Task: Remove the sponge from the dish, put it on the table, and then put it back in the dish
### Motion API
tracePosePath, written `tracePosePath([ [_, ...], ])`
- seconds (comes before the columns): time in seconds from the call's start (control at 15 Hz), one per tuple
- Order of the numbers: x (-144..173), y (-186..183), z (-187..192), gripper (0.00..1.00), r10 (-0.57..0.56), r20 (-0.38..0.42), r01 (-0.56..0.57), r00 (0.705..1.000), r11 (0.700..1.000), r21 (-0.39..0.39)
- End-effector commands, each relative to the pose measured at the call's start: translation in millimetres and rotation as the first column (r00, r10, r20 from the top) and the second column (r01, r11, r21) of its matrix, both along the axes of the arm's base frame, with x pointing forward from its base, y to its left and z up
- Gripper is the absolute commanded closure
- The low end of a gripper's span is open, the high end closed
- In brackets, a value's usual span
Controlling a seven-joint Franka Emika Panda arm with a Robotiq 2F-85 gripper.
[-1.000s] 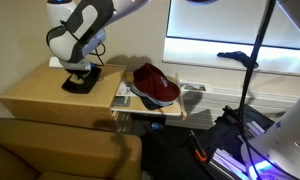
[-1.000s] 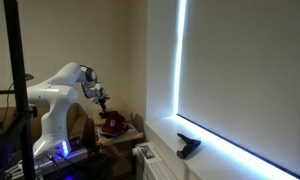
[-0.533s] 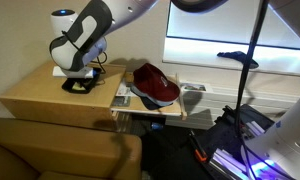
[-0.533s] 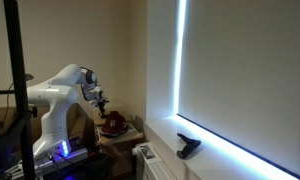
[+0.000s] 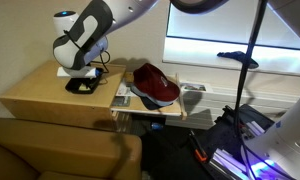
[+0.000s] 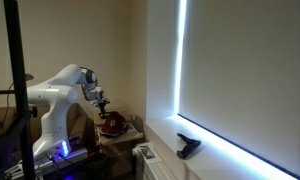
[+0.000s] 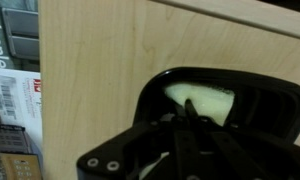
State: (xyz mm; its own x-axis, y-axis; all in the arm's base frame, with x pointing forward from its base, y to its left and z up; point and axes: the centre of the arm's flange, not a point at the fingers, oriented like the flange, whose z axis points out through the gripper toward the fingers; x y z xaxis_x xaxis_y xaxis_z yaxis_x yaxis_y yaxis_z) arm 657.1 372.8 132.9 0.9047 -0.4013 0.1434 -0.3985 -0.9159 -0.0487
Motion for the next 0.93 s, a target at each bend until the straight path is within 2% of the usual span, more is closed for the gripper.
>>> tracePosePath([
  [0.0, -5.2, -10.7, 14.1, 0.99, -0.053, -0.069, 0.048, 0.996, 0.997, -0.061],
  [0.13, -6.7, -12.0, 15.7, 0.99, -0.05, -0.073, 0.046, 0.996, 0.997, -0.059],
  [0.27, -7.3, -9.4, 14.8, 0.99, -0.039, -0.039, 0.037, 0.998, 0.998, -0.047],
  [0.53, -6.3, -12.3, 6.6, 0.99, -0.05, -0.043, 0.048, 0.998, 0.997, -0.053],
  [0.87, 6.3, -19.7, -3.5, 0.99, -0.082, 0.043, 0.083, 0.996, 0.996, -0.034],
])
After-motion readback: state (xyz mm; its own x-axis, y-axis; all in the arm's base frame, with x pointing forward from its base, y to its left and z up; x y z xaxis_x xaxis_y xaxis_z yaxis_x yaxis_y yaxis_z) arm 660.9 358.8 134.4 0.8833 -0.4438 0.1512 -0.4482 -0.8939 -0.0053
